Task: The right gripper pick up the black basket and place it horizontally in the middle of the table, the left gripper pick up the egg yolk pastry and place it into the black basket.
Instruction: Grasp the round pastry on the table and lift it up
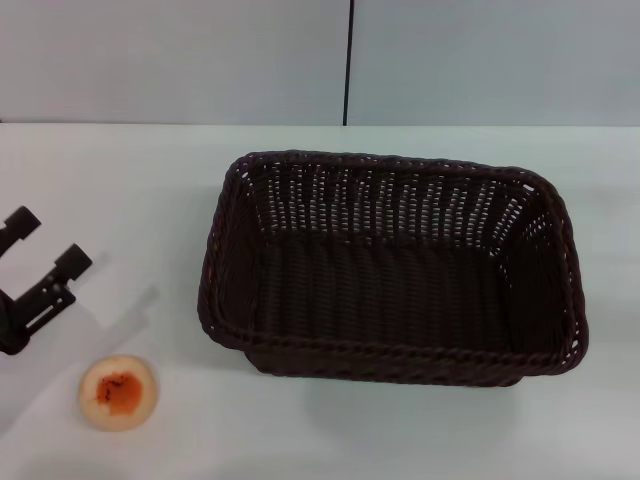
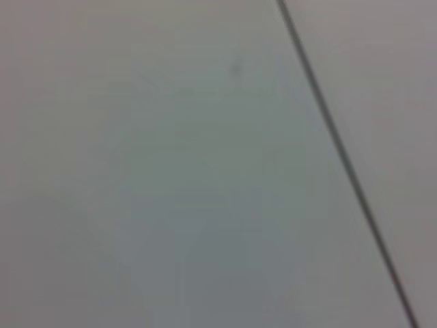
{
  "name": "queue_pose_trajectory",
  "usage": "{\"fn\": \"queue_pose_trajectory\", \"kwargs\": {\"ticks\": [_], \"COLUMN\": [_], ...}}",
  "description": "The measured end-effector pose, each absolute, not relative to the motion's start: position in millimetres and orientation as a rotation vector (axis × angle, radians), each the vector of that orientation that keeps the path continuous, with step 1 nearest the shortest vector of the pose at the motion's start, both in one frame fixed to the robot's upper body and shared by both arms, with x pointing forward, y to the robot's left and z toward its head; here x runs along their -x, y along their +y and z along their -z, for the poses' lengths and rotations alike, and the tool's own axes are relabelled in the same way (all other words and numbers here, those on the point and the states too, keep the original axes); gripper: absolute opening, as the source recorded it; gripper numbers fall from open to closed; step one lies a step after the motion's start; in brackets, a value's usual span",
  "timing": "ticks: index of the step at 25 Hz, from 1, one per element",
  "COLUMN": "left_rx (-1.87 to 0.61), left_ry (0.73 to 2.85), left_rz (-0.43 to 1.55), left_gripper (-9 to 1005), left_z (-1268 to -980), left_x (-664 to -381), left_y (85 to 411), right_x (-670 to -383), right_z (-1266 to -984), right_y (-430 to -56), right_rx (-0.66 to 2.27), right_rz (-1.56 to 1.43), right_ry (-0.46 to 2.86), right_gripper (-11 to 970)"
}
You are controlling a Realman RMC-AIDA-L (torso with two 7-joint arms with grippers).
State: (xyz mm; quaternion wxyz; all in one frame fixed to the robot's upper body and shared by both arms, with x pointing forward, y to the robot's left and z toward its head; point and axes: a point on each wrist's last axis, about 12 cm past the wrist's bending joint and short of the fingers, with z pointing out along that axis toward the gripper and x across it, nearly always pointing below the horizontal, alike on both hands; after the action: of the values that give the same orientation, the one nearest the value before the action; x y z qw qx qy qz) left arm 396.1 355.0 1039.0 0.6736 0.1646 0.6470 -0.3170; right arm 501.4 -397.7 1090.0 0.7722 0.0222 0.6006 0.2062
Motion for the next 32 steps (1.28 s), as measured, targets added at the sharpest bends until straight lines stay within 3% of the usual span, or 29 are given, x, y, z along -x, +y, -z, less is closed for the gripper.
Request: {"fn": "queue_pose_trajectory", "kwargs": {"ticks": [18, 32], "left_rx": [-0.485, -0.537], "left_ry": [1.626, 1.716], "left_rz": [0.661, 0.702], "left_gripper": [820, 819], "left_z": [-1010, -1006], "left_x": [-400, -372], "left_y": [339, 355], "right_x": [-502, -510], "right_z": [-1072, -1071], "right_y": [-394, -390], "right_rx": [-0.133, -0.131], "right_rz": [-0.406, -0.397], "right_ry": [1.337, 1.360], "right_gripper": [432, 433]}}
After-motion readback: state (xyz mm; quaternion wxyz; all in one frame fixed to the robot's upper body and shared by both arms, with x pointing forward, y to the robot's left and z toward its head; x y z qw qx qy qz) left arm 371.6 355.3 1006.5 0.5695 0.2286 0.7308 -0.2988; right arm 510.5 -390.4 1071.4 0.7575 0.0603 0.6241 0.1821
